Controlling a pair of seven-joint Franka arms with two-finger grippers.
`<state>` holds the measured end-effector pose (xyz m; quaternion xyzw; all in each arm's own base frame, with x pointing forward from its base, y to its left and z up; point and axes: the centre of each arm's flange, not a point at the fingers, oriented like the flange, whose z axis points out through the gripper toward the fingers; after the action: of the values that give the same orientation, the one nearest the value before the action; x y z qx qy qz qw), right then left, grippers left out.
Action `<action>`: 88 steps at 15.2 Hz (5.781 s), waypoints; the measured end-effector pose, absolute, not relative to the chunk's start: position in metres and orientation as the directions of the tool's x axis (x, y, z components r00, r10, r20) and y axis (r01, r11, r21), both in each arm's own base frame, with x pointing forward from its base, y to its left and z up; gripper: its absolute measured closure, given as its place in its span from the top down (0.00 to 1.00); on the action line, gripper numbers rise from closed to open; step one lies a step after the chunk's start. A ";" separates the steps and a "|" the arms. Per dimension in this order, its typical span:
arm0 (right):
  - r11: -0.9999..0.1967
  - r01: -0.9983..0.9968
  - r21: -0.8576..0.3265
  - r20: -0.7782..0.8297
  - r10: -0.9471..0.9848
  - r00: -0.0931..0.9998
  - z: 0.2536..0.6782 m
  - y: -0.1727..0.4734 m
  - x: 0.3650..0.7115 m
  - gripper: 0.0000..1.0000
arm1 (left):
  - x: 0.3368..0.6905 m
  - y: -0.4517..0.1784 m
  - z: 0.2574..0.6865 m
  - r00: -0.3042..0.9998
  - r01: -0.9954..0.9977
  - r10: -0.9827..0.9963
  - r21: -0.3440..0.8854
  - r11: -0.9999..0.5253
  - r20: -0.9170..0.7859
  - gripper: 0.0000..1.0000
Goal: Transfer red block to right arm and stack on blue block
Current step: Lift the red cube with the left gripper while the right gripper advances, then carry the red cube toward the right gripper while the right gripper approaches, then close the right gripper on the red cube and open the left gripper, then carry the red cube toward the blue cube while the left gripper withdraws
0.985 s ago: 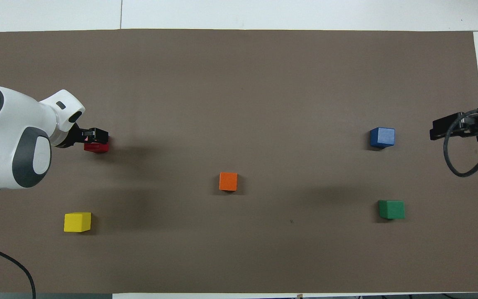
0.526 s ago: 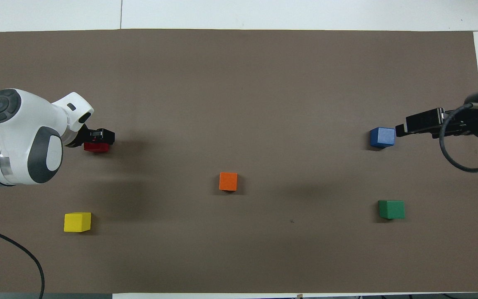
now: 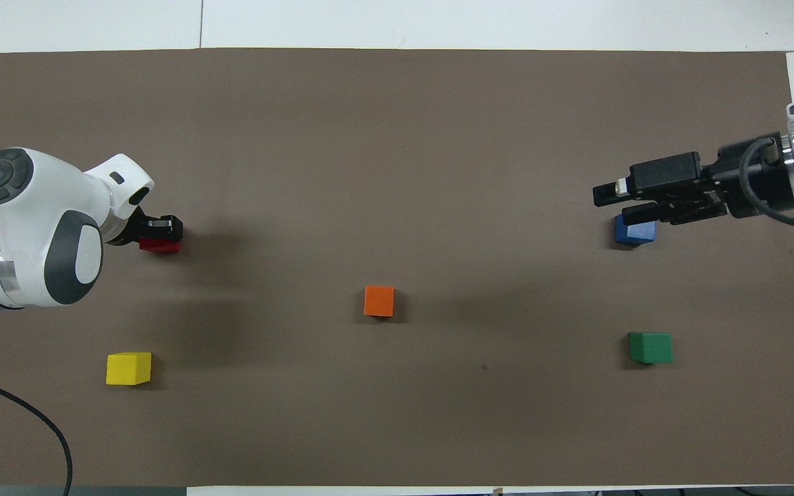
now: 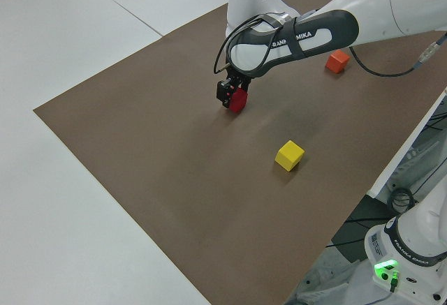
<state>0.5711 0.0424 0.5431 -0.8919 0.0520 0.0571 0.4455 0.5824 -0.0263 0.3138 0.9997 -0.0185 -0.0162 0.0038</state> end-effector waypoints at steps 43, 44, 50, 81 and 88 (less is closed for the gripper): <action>0.497 -0.033 -0.867 -0.059 -0.037 0.998 0.330 0.226 0.559 1.00 | 0.527 -0.270 0.526 -0.384 0.914 0.431 -0.269 0.304 -0.817 0.54; 0.496 -0.019 -0.868 -0.051 -0.051 0.997 0.330 0.232 0.559 1.00 | 0.524 -0.275 0.527 -0.366 0.921 0.433 -0.253 0.297 -0.824 0.54; 0.480 0.055 -0.876 0.001 -0.113 0.994 0.326 0.264 0.552 1.00 | 0.512 -0.293 0.518 -0.159 0.980 0.469 -0.081 0.183 -0.869 0.54; 0.421 0.124 -0.899 0.045 -0.192 0.980 0.315 0.257 0.558 0.56 | 0.511 -0.285 0.482 0.070 0.996 0.451 0.087 0.017 -0.890 1.00; 0.372 0.124 -0.920 0.041 -0.225 0.974 0.327 0.249 0.569 0.56 | 0.533 -0.227 0.482 0.018 0.999 0.414 0.036 0.037 -0.910 1.00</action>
<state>0.5691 0.2485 0.3269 -0.5505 0.0457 -0.1055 0.8269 0.5327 -0.2269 0.4818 0.5902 0.5982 -0.3651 0.4005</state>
